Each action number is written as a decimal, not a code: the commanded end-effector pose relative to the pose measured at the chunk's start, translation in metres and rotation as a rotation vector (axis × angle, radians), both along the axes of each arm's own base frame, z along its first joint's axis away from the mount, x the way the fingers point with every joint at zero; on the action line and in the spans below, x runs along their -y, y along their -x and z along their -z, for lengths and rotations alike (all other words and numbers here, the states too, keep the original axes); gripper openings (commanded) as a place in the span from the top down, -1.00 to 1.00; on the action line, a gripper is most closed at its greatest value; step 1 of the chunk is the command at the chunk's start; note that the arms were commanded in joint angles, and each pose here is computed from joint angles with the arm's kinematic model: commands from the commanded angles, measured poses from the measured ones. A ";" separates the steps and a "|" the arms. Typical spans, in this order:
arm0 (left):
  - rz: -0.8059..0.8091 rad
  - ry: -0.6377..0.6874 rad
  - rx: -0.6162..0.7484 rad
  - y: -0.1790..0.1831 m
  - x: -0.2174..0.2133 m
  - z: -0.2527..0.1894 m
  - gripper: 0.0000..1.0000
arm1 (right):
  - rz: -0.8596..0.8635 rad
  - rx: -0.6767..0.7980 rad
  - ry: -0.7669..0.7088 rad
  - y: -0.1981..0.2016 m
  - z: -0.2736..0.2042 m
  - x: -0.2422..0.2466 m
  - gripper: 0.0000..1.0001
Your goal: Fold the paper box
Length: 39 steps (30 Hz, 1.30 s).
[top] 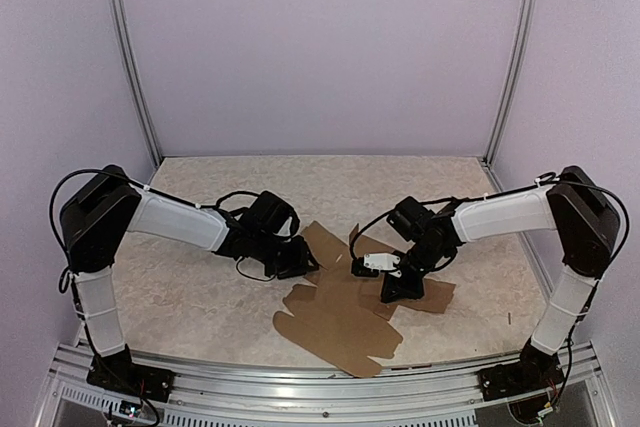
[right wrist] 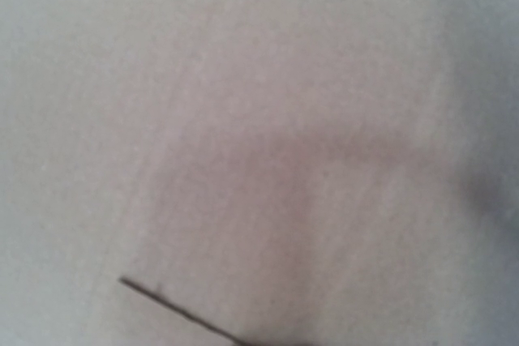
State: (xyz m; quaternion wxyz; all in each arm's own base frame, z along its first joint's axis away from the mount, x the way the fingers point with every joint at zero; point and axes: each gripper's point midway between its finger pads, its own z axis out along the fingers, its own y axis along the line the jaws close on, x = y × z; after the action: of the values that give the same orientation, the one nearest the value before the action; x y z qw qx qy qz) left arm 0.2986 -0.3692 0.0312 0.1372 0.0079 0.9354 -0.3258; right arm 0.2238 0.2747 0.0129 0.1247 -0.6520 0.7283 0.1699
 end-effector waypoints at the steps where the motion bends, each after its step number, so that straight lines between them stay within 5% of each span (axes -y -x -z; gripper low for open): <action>1: 0.060 0.087 0.031 0.010 0.019 -0.031 0.32 | 0.030 -0.070 0.228 0.018 0.056 0.041 0.77; 25: 0.208 0.149 -0.037 0.032 0.054 -0.020 0.41 | 0.065 -0.092 0.254 0.014 0.067 0.043 0.78; 39: 0.224 -0.091 -0.180 0.046 0.032 0.063 0.40 | 0.093 -0.114 0.235 0.011 0.064 0.044 0.77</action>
State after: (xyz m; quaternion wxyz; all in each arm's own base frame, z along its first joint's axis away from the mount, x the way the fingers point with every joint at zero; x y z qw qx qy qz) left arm 0.2766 -0.4245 0.0283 0.0681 0.0845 0.9179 -0.3816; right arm 0.2296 0.2775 0.0108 0.1105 -0.6291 0.7476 0.1821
